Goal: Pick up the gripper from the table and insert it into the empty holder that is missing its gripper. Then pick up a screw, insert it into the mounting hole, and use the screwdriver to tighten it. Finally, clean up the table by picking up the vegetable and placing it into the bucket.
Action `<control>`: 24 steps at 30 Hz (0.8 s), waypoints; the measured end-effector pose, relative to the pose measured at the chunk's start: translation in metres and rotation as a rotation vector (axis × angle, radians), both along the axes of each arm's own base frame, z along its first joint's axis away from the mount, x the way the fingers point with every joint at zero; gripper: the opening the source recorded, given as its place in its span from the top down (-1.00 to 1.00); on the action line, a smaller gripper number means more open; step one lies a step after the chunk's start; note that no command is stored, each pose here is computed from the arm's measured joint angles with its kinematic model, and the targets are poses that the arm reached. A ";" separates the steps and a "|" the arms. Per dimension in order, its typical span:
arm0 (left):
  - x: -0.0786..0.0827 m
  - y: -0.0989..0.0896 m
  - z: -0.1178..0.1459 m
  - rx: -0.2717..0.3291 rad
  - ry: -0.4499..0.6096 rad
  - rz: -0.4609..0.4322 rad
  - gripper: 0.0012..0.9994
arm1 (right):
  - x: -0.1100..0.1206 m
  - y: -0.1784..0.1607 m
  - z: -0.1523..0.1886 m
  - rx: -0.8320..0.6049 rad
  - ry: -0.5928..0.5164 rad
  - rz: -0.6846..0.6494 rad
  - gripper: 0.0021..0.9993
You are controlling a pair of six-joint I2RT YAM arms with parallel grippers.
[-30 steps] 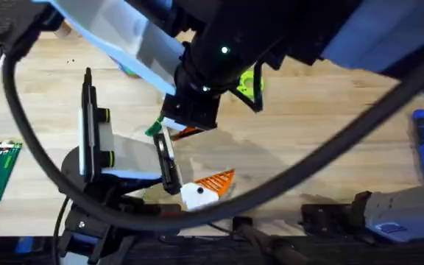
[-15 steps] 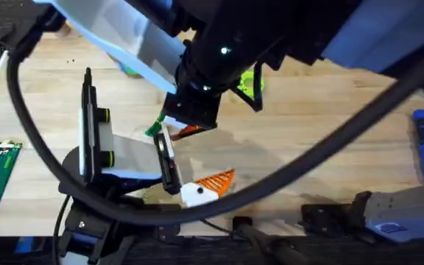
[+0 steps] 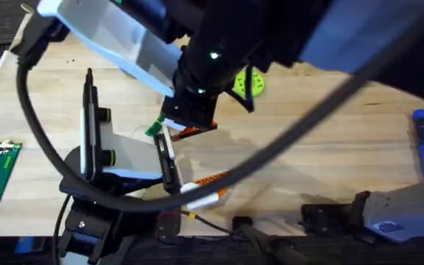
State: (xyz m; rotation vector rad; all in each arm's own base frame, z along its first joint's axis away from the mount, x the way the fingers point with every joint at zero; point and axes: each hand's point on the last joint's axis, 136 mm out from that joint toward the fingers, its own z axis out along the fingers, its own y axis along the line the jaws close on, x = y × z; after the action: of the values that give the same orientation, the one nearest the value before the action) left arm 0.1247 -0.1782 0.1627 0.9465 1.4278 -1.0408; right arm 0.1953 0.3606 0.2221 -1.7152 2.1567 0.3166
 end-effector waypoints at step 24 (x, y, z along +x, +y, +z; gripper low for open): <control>-0.003 -0.001 -0.002 -0.006 0.042 -0.017 -0.99 | -0.002 -0.002 -0.008 -0.028 0.032 -0.020 0.99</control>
State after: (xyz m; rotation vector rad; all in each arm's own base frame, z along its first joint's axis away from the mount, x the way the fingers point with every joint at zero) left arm 0.1215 -0.1791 0.1603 0.9388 1.4528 -1.0830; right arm 0.1933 0.3585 0.2141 -1.7143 2.2092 0.3117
